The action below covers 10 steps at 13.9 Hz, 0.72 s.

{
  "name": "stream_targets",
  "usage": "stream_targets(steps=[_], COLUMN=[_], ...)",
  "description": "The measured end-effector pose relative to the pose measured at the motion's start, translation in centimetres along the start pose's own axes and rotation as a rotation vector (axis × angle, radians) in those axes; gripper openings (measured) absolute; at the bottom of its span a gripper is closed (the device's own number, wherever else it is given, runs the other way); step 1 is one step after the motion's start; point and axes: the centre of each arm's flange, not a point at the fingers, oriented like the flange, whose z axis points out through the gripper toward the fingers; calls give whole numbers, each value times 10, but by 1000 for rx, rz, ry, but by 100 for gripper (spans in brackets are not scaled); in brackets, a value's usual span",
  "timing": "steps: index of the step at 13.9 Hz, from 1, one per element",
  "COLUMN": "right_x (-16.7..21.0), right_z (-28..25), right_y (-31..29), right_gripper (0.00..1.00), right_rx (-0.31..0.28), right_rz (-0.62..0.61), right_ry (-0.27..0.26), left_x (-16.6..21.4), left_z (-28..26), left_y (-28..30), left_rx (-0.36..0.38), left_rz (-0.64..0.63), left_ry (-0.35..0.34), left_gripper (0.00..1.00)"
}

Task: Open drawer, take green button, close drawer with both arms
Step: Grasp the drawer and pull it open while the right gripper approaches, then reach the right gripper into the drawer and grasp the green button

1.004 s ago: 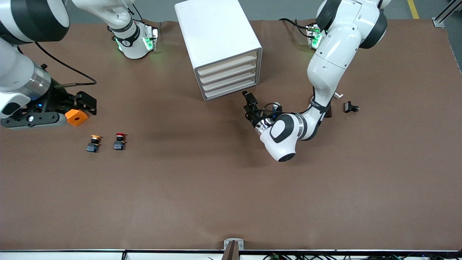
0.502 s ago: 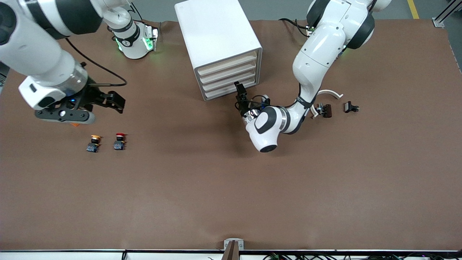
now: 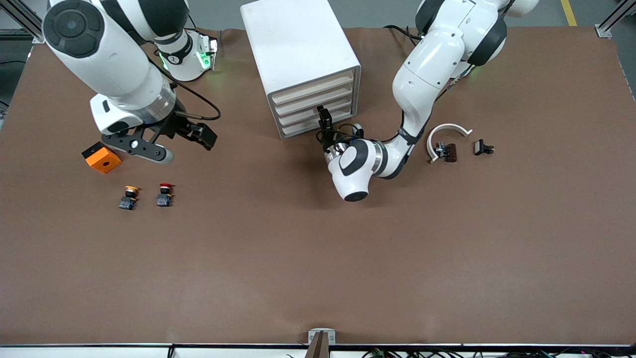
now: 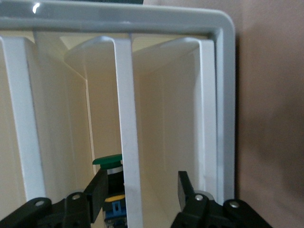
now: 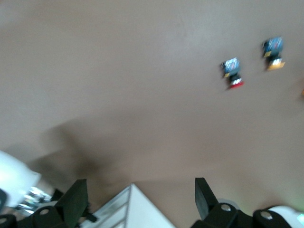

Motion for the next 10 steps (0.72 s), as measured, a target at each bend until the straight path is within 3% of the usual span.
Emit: stream_targets(steps=[2,3,4,7,10], right_x=[-1,-4,-10,-29,-51], right_z=[7,11,15,29,48], right_y=[-11,-19,-30,-63,-91], right_gripper=[100,100,100,100,100], right_rx=[20,23,28,46,36], right_rz=[88,125,161,301,373], right_ry=[-36,-43,-40,-29,-33], left_x=[-5,-6,-6,-2,3], left_z=[8,8,7,-2,-15], left_y=[-3,-4,-4,-3,0], left_rx=[-1,-3,-5,-2,-9], left_rz=[6,9,9,1,-13], left_ry=[14,15,14,1,-18], left_gripper=[50,50,44,15,14])
